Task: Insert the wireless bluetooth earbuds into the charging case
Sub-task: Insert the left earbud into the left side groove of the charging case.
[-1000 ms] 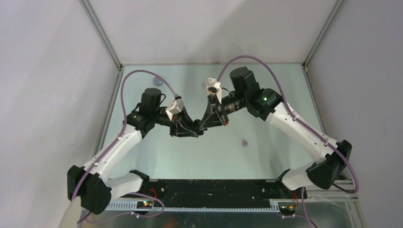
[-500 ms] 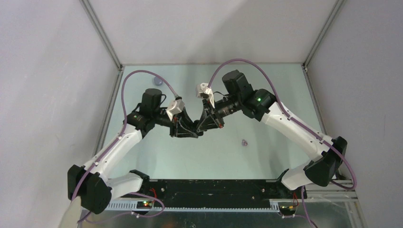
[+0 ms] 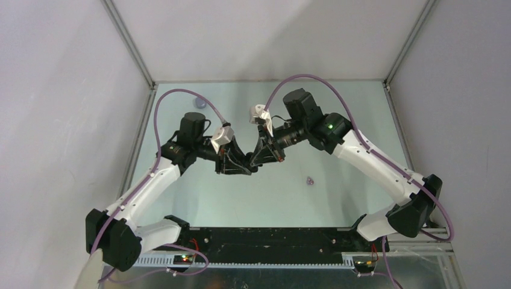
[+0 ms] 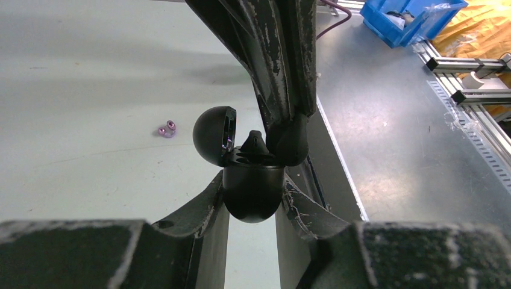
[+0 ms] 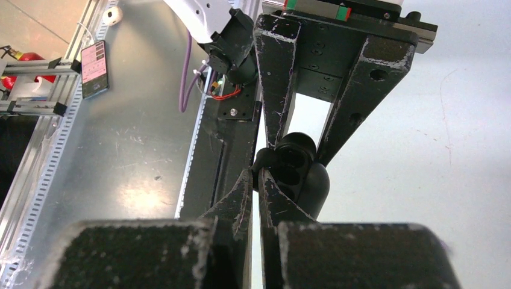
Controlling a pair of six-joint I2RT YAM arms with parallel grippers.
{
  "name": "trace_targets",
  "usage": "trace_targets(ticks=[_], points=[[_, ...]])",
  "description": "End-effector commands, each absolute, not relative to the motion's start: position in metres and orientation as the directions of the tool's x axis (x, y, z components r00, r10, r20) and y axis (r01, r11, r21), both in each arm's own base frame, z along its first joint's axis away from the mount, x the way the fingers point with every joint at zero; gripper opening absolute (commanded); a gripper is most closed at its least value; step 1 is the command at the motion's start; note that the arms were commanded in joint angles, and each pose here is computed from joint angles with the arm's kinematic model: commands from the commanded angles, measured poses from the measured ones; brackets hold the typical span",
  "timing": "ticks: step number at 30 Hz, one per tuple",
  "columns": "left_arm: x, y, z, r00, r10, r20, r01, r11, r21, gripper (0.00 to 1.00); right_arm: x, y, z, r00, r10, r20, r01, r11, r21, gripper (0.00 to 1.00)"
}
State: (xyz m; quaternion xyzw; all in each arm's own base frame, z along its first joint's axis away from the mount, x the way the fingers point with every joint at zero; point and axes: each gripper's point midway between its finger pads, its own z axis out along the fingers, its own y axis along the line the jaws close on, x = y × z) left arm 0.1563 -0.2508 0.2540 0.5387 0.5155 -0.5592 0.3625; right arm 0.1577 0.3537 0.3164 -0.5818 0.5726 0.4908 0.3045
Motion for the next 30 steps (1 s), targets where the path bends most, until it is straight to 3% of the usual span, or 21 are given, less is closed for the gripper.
trace_targets(ticks=[1,30], points=[[0.153,-0.253,0.27,-0.086,0.112,-0.99,0.962,-0.25,-0.112,0.0,0.158,0.35,0.345,-0.08,-0.308,-0.948,-0.979,-0.154,0.133,0.0],[0.152,-0.253,0.27,-0.085,0.112,-0.99,0.962,-0.249,-0.111,0.0,0.168,0.359,0.329,-0.076,-0.349,-0.934,-0.989,-0.091,0.115,0.0]])
